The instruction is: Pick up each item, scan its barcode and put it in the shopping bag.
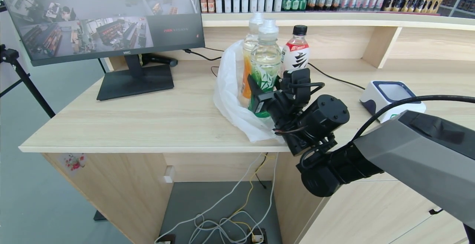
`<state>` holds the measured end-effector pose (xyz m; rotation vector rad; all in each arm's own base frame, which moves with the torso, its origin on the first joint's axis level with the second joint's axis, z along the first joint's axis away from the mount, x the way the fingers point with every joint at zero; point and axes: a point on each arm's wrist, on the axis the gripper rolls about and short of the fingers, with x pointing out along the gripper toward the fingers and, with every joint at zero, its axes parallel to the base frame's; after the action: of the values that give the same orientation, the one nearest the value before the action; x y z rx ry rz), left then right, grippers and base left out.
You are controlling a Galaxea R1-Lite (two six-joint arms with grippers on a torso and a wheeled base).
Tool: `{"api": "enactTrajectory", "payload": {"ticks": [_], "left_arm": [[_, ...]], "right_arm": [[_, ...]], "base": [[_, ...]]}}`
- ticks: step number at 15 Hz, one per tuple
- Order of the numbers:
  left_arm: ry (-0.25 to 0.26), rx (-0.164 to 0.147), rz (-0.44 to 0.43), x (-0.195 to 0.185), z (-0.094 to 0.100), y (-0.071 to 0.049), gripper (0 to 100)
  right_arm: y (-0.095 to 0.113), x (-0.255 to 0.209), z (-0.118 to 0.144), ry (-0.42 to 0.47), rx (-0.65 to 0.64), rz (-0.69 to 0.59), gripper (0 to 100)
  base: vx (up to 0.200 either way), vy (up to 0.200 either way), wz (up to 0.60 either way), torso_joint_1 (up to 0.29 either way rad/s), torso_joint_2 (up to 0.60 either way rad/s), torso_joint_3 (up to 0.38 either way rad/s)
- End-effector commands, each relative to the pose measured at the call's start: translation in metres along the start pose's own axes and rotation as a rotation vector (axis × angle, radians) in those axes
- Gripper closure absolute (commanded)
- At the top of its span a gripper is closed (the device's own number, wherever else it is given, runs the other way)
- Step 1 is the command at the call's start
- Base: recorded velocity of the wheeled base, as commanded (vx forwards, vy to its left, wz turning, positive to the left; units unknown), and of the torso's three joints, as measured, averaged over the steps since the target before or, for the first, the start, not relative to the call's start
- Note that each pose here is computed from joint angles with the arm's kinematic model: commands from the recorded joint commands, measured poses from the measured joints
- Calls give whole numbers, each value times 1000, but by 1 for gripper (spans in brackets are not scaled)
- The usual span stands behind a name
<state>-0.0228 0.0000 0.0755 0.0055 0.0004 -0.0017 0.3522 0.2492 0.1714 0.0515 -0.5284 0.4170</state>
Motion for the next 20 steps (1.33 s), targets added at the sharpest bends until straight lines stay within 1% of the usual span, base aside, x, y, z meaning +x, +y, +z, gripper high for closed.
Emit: {"api": "enactTrajectory", "payload": {"ticks": [1, 9, 15, 17, 18, 20], "left_arm": [[0, -1, 0, 0, 0, 0, 0], [0, -1, -1, 0, 0, 0, 0], [0, -1, -1, 0, 0, 0, 0], [0, 1, 0, 0, 0, 0, 0], [0, -1, 0, 0, 0, 0, 0], [0, 1, -1, 0, 0, 0, 0]], "right_arm": [[0, -1, -2, 5, -1, 1, 100], [0, 4, 3, -18, 23, -7, 100], [-2, 4, 2, -16, 28, -12, 100], [-2, 4, 3, -18, 48, -20, 100], [-2, 3, 2, -13, 51, -29, 0], [-1, 3, 5, -17, 56, -28, 0]], "base": [[0, 0, 0, 0, 0, 0], [0, 0, 0, 0, 0, 0], [0, 0, 0, 0, 0, 0], [0, 0, 0, 0, 0, 0], [0, 0, 0, 0, 0, 0], [0, 0, 0, 0, 0, 0]]}}
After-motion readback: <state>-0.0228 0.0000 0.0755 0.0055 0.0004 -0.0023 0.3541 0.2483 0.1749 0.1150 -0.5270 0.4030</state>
